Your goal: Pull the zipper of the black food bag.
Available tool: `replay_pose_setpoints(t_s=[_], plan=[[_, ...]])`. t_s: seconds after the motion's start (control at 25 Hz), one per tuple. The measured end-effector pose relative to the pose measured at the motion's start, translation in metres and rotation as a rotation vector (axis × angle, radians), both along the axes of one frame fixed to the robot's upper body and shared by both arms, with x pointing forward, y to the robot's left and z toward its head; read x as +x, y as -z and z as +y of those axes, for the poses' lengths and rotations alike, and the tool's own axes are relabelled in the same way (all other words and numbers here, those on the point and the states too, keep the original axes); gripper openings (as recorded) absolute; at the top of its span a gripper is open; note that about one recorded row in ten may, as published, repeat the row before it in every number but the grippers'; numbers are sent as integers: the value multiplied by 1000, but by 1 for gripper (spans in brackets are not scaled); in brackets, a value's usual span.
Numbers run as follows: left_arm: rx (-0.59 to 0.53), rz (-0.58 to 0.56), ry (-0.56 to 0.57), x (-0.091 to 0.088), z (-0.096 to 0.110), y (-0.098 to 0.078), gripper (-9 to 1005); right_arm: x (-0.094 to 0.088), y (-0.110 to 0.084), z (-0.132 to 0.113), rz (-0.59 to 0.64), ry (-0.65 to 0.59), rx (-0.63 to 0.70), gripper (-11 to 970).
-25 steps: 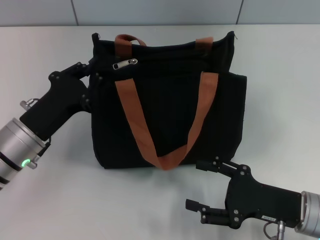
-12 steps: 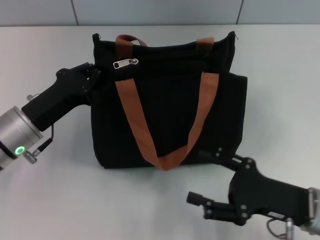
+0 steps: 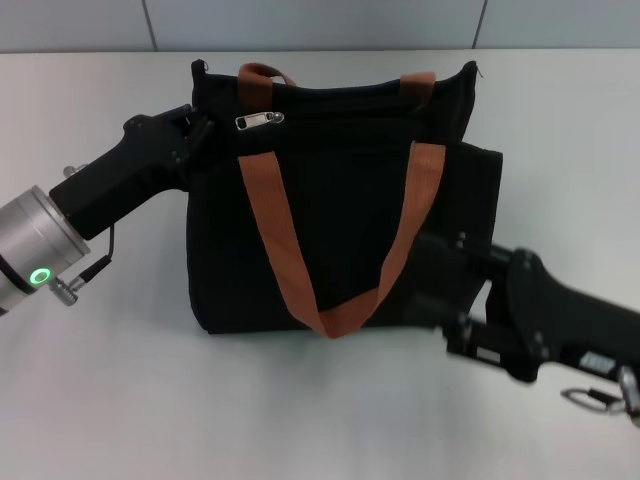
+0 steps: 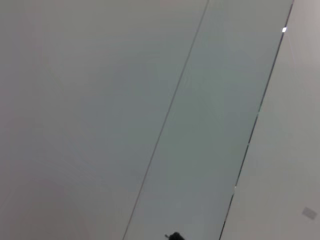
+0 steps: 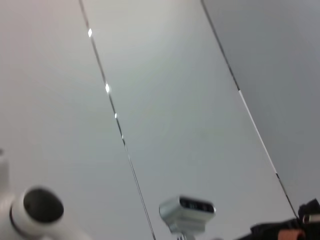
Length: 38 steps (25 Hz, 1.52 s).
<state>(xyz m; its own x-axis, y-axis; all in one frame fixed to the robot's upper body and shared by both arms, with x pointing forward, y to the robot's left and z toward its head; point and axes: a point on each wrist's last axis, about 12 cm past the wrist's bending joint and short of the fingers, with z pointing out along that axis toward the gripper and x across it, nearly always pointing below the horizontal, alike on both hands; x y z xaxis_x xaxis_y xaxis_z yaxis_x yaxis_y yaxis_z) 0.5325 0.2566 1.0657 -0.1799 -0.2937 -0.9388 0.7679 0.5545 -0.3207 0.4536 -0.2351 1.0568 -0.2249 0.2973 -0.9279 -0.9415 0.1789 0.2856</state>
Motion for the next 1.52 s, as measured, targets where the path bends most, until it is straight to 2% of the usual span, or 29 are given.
replay_pose_setpoints(t_s=[0.36, 0.56, 0.8, 0.88, 1.2, 1.52], plan=[[19, -76, 55, 9, -13, -10, 24, 29, -18, 8, 216, -29, 133, 427], [35, -134, 102, 14, -22, -18, 24, 33, -21, 13, 252, -2, 214, 385], [34, -152, 112, 18, -28, -22, 24, 43, -22, 27, 502, -52, 318, 334], [36, -156, 115, 21, -30, -23, 24, 44, -23, 27, 531, -62, 330, 337], [28, -164, 110, 19, -27, -24, 24, 56, -21, 23, 537, 15, 300, 338], [32, -208, 135, 27, -36, -33, 24, 61, -21, 24, 404, 69, 229, 336]])
